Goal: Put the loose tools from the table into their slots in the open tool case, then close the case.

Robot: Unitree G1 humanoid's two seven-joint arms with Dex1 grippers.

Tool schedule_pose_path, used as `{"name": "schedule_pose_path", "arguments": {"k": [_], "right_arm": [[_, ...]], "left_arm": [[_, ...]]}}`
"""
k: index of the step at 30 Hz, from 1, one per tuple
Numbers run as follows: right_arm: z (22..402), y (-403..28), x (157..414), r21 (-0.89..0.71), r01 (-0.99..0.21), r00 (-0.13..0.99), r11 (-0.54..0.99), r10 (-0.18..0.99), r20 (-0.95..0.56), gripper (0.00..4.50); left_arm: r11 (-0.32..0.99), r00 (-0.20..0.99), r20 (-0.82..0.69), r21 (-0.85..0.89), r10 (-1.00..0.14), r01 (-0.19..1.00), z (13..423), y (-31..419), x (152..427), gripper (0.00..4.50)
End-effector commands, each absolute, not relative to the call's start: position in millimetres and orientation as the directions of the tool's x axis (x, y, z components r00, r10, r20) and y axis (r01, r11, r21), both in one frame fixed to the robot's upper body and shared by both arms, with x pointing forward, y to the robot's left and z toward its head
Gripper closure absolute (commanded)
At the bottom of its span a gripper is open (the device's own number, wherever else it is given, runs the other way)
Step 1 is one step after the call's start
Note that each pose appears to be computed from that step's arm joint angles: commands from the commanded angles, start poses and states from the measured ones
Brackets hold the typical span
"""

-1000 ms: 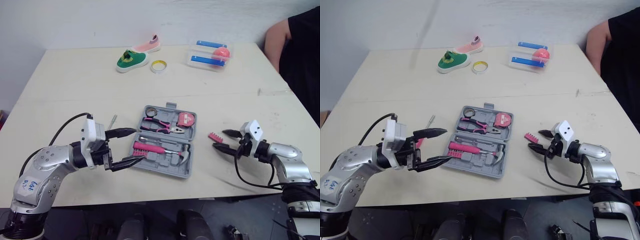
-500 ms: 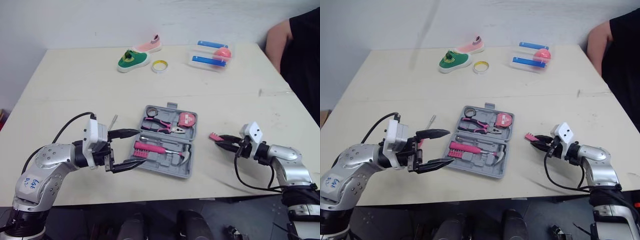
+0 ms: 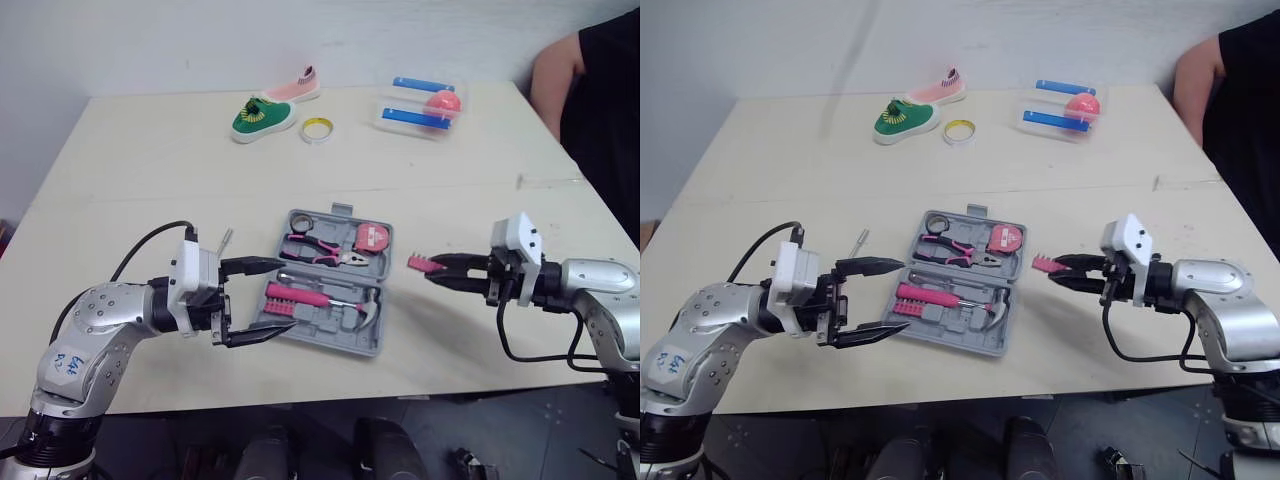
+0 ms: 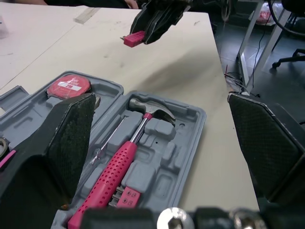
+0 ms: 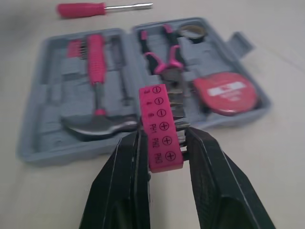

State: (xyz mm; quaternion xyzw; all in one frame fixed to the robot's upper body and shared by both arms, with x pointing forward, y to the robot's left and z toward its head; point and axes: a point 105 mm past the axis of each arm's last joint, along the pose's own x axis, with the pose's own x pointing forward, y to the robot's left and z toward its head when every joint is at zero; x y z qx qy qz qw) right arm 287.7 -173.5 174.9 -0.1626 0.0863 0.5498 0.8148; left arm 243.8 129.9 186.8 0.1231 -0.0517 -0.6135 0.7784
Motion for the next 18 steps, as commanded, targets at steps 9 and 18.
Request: {"name": "schedule_pose_path", "arguments": {"k": [9, 18], "right_arm": [[176.2, -106.8, 246.4, -0.040, -0.989, 0.145, 0.143, 0.876, -0.459, 3.75], [160.0, -84.6, 246.6, -0.040, -0.985, 0.162, 0.168, 0.822, -0.546, 3.75]], "left_arm": [[0.204, 0.247, -0.106, 0.313, -0.963, 0.928, 180.4, 140.8, 241.4, 0.00], [0.255, 0.305, -0.144, 0.287, -0.941, 0.923, 170.9, 155.6, 240.2, 0.00]]}}
